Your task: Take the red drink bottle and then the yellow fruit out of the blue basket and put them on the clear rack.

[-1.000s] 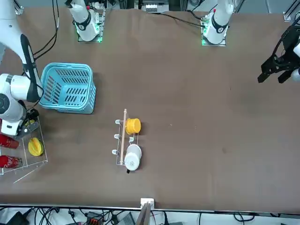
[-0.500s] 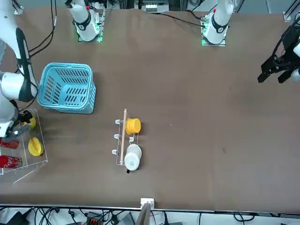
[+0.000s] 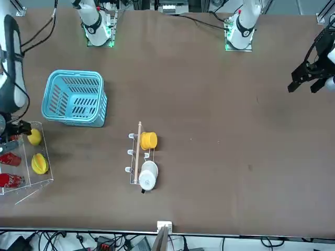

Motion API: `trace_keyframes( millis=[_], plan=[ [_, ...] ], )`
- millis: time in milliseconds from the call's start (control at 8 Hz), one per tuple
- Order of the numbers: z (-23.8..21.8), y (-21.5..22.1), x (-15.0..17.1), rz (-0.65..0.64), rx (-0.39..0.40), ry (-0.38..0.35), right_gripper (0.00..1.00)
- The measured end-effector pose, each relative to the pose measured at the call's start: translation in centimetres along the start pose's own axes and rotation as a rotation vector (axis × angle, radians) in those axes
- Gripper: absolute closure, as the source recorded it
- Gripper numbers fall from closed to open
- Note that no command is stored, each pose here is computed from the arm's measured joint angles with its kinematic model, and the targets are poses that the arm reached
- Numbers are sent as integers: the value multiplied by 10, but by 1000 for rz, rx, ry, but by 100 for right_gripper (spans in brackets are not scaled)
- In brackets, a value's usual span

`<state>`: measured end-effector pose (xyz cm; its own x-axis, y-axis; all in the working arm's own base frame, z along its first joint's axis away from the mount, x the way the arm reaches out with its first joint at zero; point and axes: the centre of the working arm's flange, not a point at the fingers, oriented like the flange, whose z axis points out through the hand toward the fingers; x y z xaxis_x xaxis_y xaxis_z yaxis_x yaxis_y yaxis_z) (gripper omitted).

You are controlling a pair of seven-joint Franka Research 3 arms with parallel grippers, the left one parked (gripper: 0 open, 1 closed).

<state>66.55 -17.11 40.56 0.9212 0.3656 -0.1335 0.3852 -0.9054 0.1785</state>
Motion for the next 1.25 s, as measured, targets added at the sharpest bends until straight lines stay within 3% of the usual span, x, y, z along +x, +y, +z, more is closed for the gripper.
trace_keyframes(
  millis=[750, 1250],
  plan=[
    [-110, -23, -33, 237, 145, 75, 0],
    [-186, -53, -59, 297, 161, 117, 0]
  ],
)
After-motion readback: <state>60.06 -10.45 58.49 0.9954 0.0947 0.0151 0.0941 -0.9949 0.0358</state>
